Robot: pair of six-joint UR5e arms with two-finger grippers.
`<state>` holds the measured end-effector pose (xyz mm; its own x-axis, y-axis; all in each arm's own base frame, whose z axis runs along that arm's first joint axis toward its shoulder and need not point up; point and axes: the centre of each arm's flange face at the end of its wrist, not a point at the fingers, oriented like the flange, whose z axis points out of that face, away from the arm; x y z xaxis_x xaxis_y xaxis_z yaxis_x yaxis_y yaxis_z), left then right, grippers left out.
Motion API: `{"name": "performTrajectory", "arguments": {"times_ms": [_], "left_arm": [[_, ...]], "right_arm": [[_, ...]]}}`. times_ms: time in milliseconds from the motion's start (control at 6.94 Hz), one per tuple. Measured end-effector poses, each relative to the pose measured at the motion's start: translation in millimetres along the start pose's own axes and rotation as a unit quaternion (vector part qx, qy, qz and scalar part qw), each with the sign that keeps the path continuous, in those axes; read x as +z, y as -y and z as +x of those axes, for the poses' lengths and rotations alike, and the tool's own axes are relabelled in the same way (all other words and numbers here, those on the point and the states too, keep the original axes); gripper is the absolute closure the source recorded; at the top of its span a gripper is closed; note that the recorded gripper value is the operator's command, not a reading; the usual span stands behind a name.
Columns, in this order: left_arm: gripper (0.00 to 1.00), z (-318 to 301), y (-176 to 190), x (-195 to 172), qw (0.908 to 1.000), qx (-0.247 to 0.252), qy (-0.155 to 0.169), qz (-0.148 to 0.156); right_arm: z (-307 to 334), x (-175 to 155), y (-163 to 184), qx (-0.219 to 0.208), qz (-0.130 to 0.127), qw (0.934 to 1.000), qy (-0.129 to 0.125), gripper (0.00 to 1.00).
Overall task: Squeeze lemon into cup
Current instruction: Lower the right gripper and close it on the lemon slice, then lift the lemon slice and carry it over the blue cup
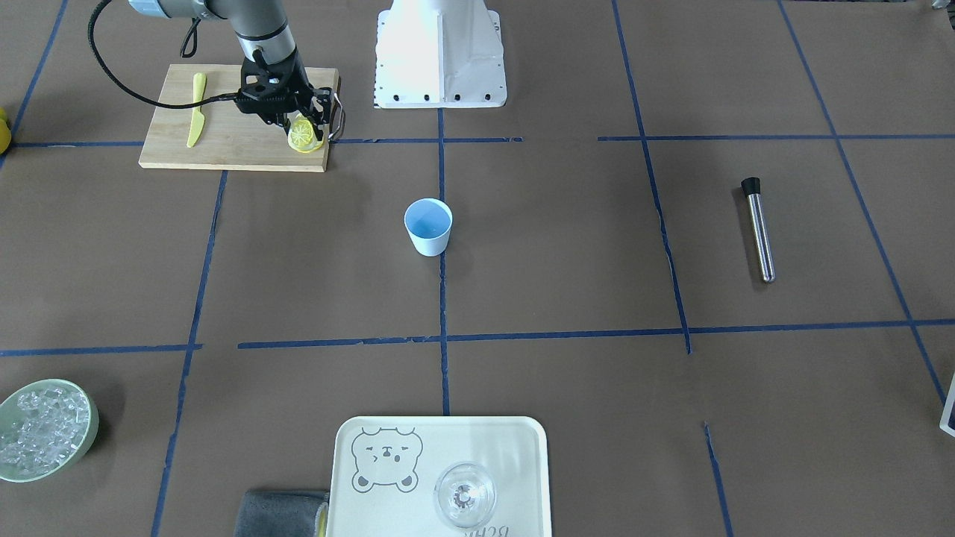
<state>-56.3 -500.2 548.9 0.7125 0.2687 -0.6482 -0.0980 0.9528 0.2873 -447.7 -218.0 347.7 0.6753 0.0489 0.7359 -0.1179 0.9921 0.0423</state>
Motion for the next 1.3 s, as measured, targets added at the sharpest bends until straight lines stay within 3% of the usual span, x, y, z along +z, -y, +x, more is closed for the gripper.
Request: {"name": "performTrajectory", "arguments": {"times_ms": [720, 1008, 1296], "left_arm": [[0.0, 0, 0, 0, 1.0, -0.001, 0.0, 0.0], [0.0, 1, 1, -1, 1.0, 0.0, 0.0, 0.002], [0.0, 0, 0, 0, 1.0, -0.001, -0.001, 0.0]], "right_arm": [[-20, -39, 51, 0.033, 0.031, 0.9987, 0.023, 0.47], [-74, -69, 75, 0.046, 0.035, 0.9983, 0.005, 0.49], [-114, -96, 93, 0.051, 0.044, 0.9977, 0.004, 0.49]]}}
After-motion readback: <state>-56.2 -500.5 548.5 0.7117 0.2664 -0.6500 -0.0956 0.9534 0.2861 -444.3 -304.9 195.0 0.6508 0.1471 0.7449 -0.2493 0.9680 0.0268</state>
